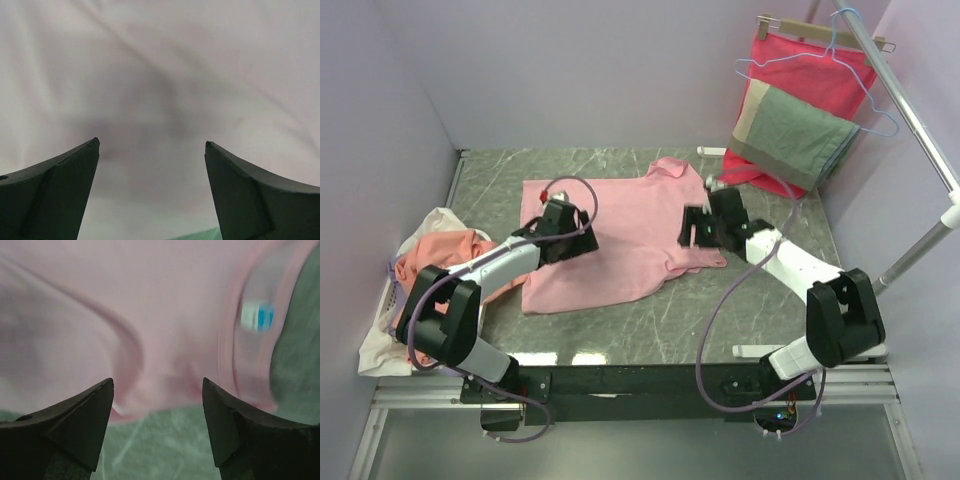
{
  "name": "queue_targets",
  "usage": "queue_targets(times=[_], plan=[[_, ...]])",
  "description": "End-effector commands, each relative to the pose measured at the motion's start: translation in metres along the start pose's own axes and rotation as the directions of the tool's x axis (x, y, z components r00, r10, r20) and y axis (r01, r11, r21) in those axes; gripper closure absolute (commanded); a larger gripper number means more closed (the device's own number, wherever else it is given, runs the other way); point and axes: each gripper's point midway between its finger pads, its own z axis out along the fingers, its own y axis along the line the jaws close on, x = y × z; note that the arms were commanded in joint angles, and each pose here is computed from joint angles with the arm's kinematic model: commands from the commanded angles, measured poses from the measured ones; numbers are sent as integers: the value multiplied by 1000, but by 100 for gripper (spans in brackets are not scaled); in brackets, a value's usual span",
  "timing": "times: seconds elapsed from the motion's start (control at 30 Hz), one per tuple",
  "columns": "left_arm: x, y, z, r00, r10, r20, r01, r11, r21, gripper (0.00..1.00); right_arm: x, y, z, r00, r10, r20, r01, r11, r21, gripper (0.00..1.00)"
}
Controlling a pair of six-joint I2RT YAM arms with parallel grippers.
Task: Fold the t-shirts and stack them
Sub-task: Flatten out the tshirt
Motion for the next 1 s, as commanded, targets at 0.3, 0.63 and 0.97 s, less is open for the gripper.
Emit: queue_targets(times=[0.3,0.63,0.97], plan=[[68,-6,-17,996,15,-87,-15,1000,-6,8,122,-19,-5,973,129,-193,-124,992,39,44],[68,-2,-10,995,36,-90,-40,998,-43,8,114,-38,24,975,145,-168,-114,977,178,45],[69,1,-7,994,40,-97,-46,997,-63,7,120,-44,45,967,194,-164,-155,963,221,51]])
